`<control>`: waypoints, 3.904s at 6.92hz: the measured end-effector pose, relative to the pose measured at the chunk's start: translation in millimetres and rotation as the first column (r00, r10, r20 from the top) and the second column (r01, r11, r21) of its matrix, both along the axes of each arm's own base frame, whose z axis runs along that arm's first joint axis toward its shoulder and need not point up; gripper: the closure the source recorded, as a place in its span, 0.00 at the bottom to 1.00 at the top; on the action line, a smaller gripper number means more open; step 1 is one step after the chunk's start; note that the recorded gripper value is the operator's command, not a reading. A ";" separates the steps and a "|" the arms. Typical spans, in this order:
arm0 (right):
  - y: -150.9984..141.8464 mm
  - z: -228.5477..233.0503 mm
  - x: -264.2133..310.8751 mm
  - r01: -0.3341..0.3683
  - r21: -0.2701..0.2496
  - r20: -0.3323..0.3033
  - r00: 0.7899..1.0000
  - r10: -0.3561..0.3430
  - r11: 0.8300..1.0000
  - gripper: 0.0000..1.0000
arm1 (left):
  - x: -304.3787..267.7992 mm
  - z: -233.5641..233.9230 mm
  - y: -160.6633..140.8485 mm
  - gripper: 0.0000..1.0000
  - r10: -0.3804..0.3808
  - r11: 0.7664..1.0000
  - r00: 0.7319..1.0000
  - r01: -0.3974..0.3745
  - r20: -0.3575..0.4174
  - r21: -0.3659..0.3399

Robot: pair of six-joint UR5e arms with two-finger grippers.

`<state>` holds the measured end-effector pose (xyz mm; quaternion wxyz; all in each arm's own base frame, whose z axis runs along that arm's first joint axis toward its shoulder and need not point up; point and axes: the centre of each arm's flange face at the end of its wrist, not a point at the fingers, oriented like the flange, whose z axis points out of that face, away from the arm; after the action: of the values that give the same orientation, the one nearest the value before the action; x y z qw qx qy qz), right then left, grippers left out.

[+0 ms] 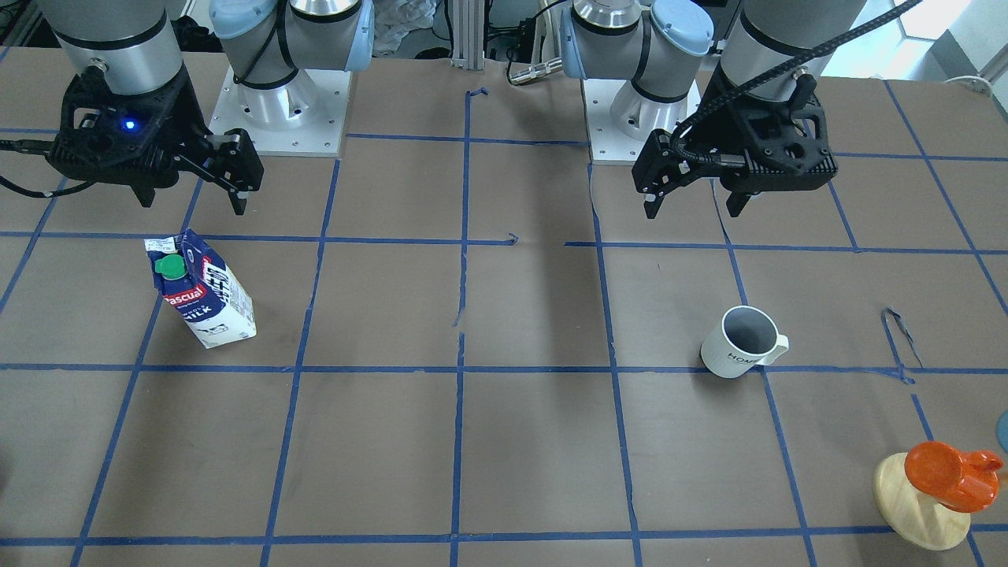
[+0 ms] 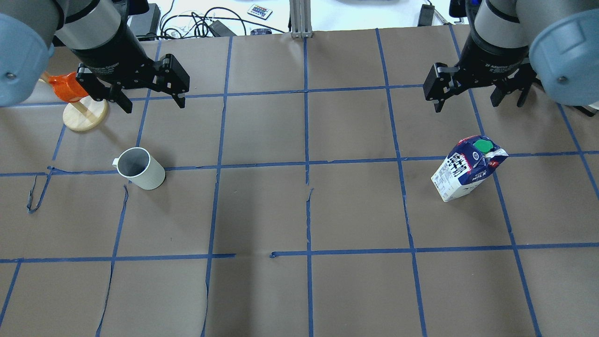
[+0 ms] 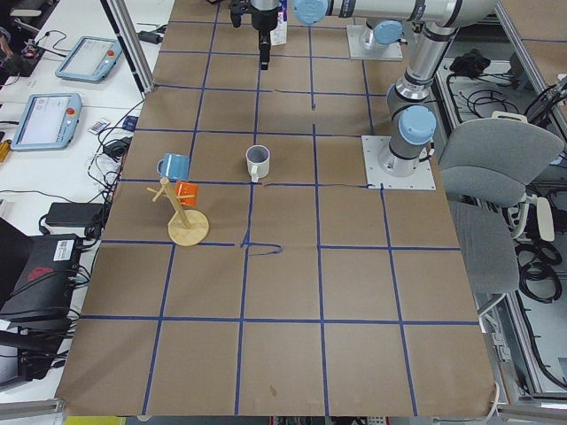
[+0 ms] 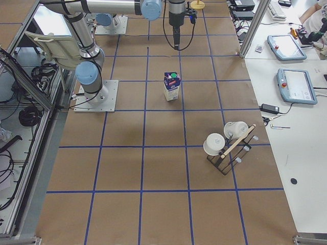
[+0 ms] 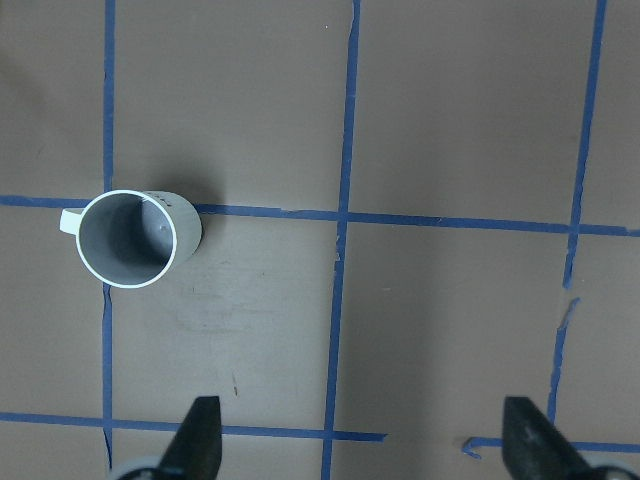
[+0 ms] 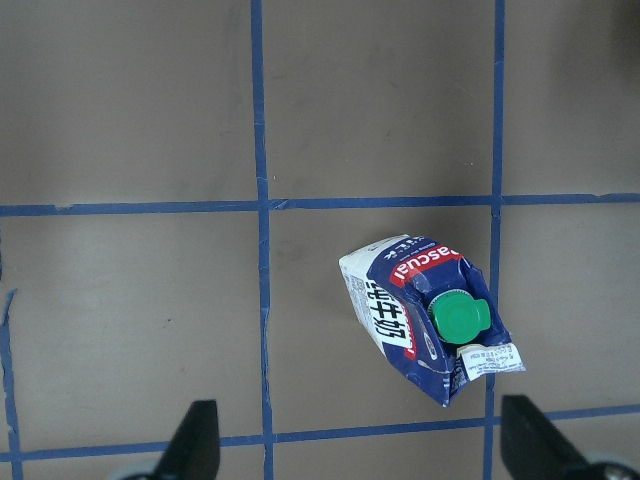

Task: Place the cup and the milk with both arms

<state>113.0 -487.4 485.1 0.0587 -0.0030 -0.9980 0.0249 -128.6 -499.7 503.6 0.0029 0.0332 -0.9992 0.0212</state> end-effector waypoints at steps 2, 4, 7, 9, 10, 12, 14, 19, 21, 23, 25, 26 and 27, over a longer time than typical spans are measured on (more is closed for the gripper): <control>0.2 -0.2 -0.1 0.005 0.001 0.000 1.000 -0.005 1.000 0.00 | 0.2 -0.3 -0.2 0.00 0.000 1.000 1.000 0.000 0.001 0.001; 0.6 -0.7 -0.6 0.009 0.006 -0.003 1.000 -0.009 1.000 0.00 | 0.9 -2.7 -0.4 0.00 -0.001 1.000 1.000 0.001 0.002 0.004; -3.0 2.4 -7.5 0.011 -0.022 -0.077 0.997 -0.012 1.000 0.00 | 33.8 -24.7 -13.8 0.00 -0.018 0.999 1.000 0.018 -0.002 0.038; -6.2 1.0 -9.1 0.001 -0.021 -0.088 0.996 -0.003 1.000 0.00 | 73.2 -75.7 -26.1 0.00 -0.037 0.994 0.999 0.038 -0.009 0.099; -7.6 0.2 -9.5 -0.021 -0.015 -0.090 0.996 0.019 1.000 0.00 | 92.1 -107.1 -31.3 0.00 -0.034 0.995 0.999 0.035 -0.007 0.092; -14.4 -12.8 -14.3 -0.068 0.022 -0.094 0.993 0.070 0.997 0.00 | 117.9 -165.8 -40.1 0.00 -0.056 0.997 0.998 0.056 0.000 0.061; -23.1 -29.1 -34.6 -0.066 0.064 -0.086 0.994 0.071 0.996 0.00 | 125.6 -204.6 -52.3 0.01 -0.079 0.995 0.997 0.079 0.001 0.057; -43.1 -93.6 -95.6 -0.028 0.098 0.058 0.998 0.022 0.995 0.00 | 127.6 -257.1 -45.9 1.00 -0.088 0.978 0.996 0.088 -0.013 0.190; -29.7 -130.2 -102.2 -0.021 0.135 0.089 0.996 0.009 0.991 0.00 | 132.2 -261.2 -46.9 1.00 -0.096 0.974 0.995 0.089 0.024 0.210; -19.9 -148.0 -107.5 -0.015 0.163 0.100 0.995 -0.001 0.986 0.00 | 133.3 -259.9 -48.2 1.00 -0.095 0.975 0.995 0.086 0.034 0.207; -14.1 -148.8 -107.4 -0.015 0.174 0.102 0.995 -0.003 0.985 0.37 | 119.6 -246.6 -55.3 1.00 -0.088 0.979 0.995 0.078 0.043 0.187; -12.0 -148.9 -107.1 -0.014 0.181 0.105 0.995 -0.005 0.983 0.42 | 93.4 -235.9 -58.7 1.00 -0.088 0.980 0.995 0.078 0.046 0.183; -9.9 -148.9 -106.7 -0.014 0.192 0.108 0.994 -0.007 0.981 0.49 | 49.6 -227.5 -57.2 1.00 -0.071 0.983 0.996 0.061 0.053 0.173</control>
<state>6.3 -497.3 336.3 0.0047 0.0030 -0.9974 -0.0718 -79.0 -557.0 276.0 -0.0286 -0.0005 -0.9975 -0.0640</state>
